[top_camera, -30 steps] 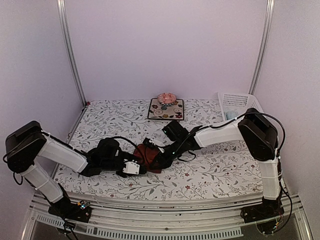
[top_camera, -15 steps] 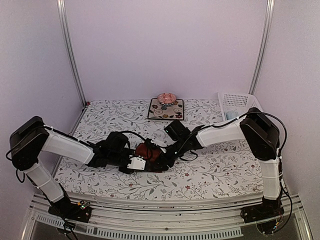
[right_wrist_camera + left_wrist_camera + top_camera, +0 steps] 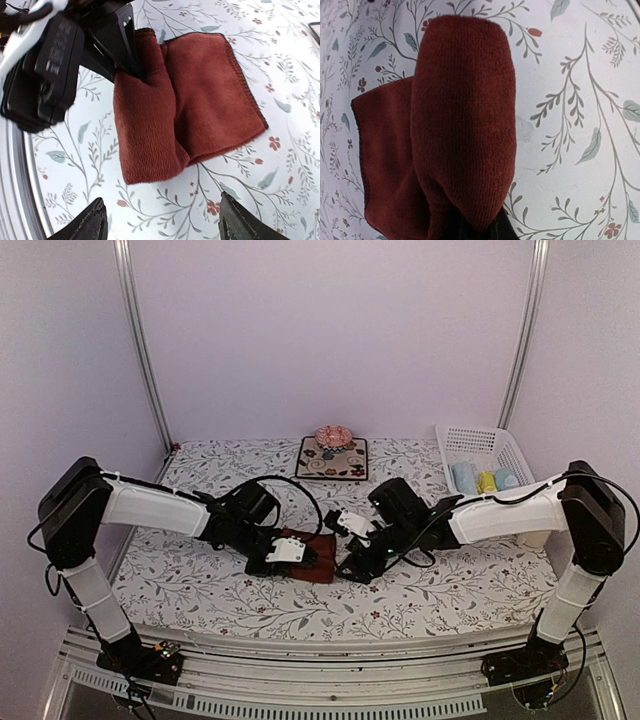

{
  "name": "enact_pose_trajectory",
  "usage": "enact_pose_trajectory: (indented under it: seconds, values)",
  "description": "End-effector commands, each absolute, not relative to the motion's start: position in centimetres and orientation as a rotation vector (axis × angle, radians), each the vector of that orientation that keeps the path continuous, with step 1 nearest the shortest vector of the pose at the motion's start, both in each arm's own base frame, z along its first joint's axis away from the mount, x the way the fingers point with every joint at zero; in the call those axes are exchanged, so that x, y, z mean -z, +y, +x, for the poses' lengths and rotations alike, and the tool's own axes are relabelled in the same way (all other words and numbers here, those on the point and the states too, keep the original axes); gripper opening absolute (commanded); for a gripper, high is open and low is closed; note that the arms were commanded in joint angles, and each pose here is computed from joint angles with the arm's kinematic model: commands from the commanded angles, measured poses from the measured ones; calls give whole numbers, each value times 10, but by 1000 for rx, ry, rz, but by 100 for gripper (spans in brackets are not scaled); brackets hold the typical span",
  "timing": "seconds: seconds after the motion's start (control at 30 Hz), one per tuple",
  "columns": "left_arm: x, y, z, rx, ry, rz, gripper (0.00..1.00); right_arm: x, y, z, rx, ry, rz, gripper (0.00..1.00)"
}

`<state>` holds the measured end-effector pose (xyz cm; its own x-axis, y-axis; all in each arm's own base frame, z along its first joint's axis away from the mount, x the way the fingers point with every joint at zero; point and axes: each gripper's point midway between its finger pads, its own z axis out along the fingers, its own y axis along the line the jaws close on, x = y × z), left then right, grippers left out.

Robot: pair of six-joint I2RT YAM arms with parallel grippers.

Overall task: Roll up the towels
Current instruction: Roll the towel at the center of the board.

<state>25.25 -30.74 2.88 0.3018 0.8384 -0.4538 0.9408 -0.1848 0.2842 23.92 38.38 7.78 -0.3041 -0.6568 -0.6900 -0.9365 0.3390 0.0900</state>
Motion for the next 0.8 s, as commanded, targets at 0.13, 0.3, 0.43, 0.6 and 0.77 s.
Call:
enact_pose_trajectory:
  seconds: [0.13,0.3,0.43,0.6,0.77]
  values:
    - [-18,-297,227,618,1850,2123,0,-88,393,213,-347,1707,-1523,78]
    - [-21,-298,230,735,1915,2104,0,-79,410,199,-201,1553,-1585,78]
    - [-11,-294,236,818,2001,2093,0,-77,421,202,-72,1475,-1581,78]
    - [-6,-293,241,924,2056,2066,0,-74,433,215,48,1422,-1573,79]
    - [-6,-292,245,992,2102,2064,0,-74,443,228,129,1355,-1547,80]
